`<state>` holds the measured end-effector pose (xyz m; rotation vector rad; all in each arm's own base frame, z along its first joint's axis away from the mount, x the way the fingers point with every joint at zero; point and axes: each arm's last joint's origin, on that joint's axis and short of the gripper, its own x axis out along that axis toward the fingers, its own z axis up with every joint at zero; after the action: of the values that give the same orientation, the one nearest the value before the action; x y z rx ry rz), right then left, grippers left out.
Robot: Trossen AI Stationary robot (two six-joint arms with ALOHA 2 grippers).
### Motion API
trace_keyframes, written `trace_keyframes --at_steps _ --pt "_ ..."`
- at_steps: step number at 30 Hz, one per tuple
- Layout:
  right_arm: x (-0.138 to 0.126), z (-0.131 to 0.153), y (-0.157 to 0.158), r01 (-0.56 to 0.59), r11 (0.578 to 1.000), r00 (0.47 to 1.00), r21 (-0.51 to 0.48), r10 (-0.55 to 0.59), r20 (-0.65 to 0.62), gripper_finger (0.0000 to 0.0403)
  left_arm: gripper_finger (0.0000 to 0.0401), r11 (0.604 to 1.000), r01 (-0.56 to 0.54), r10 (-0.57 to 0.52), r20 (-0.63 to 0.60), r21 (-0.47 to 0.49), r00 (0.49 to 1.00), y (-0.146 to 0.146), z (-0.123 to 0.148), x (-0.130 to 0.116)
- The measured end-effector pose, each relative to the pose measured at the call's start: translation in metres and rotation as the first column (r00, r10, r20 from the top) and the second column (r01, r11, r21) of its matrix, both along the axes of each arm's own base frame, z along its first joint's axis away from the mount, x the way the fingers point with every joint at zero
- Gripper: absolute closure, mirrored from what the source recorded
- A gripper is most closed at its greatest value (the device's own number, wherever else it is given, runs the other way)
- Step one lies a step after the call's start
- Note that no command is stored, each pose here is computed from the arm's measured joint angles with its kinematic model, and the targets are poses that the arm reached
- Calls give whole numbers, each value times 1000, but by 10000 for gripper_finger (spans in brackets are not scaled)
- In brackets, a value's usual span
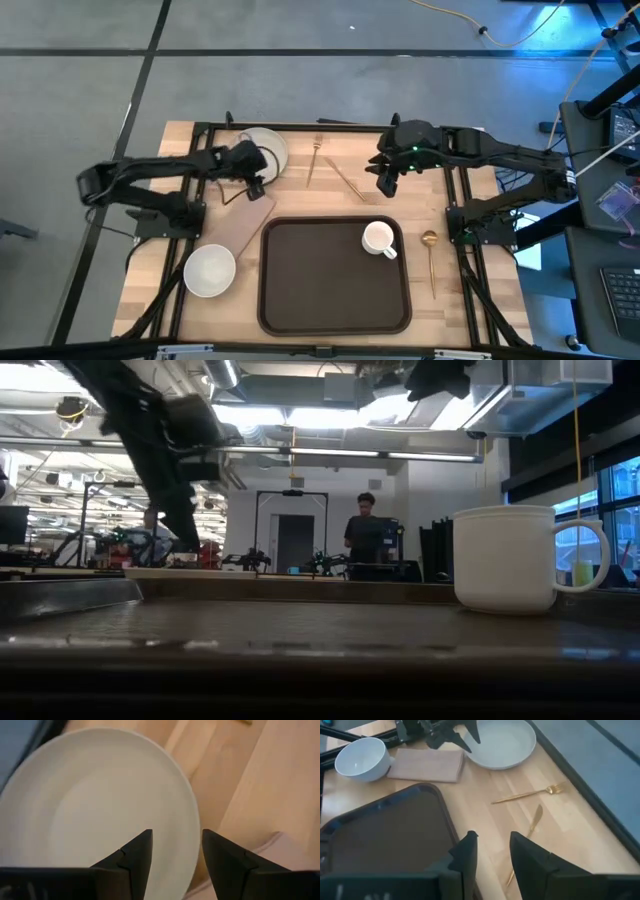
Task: Set up tray
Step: Put the gray plate on the black serving tray to the bottom left of the white mug
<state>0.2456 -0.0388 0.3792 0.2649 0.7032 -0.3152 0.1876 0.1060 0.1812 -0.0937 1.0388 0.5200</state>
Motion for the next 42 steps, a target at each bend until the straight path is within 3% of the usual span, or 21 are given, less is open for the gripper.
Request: trace_keyframes --at_steps 8,19,29,36,42 --pt "-1 -3 0 16 1000 1000 18 -16 2 286 235 996 42 -50 -107 -78 993 13 -24 25" --pt "-1 -4 0 16 1000 1000 18 -16 -2 286 251 994 50 -68 -180 -102 981 19 -49 33" --pt "-1 -4 0 14 1000 1000 14 -14 -3 286 384 995 95 -95 -240 -12 966 19 -47 32" --pt "-1 -4 0 15 1000 1000 15 -15 -5 286 395 989 139 -118 -290 53 950 9 -38 33" --pt "-1 -4 0 17 1000 1000 18 -17 -5 286 397 977 183 -147 -283 107 948 -2 0 43"
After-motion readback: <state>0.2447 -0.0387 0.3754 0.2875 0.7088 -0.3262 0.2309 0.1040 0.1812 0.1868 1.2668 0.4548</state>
